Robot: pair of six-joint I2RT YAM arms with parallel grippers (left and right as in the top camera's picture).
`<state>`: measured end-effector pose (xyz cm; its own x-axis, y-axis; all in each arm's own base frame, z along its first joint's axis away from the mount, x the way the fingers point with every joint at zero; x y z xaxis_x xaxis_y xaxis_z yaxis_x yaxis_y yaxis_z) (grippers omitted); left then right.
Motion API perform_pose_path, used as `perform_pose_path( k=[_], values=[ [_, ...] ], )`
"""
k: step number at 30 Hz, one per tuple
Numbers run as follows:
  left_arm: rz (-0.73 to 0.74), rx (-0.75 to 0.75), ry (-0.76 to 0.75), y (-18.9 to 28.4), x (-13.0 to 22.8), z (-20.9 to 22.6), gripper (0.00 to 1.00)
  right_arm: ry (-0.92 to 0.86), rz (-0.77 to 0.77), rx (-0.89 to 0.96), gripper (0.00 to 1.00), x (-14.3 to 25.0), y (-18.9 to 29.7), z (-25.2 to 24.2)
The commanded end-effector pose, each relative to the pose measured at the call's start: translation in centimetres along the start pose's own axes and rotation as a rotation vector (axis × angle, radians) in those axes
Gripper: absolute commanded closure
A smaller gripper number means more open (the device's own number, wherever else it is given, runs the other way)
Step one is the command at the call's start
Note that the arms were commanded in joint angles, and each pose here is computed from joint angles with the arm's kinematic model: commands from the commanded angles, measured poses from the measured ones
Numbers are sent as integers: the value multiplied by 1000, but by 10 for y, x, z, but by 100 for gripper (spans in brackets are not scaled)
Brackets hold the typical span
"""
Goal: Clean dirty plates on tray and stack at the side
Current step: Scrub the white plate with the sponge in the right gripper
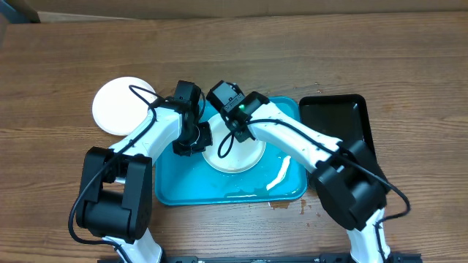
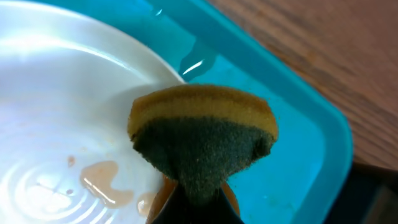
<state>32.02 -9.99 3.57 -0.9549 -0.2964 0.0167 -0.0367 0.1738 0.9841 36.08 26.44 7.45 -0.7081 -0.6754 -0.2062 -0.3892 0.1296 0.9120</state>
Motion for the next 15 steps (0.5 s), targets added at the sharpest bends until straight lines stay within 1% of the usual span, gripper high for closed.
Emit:
perform_pose_path(
  k=[1, 12, 15],
  values=[
    [9, -41, 16, -8, 2, 7, 96, 12, -9, -32, 96, -2, -1, 7],
    [14, -43, 17, -7, 3, 8, 96, 15, 105, -36, 96, 16, -47, 14],
    [14, -43, 17, -7, 3, 8, 96, -2, 134, -58, 96, 22, -53, 16]
  ],
)
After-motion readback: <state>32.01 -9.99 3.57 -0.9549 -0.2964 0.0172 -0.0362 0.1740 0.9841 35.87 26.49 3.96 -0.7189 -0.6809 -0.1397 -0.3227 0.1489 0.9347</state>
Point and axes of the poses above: each gripper's point midway between its finger pads, its own y axis back along the fingers, its own z axis along the line the jaws close on, x = y × z, the point moved 3 cm from there along y, back along the fingers, and after that the axes turned 7 degrees about y, right-handed, at the moved point
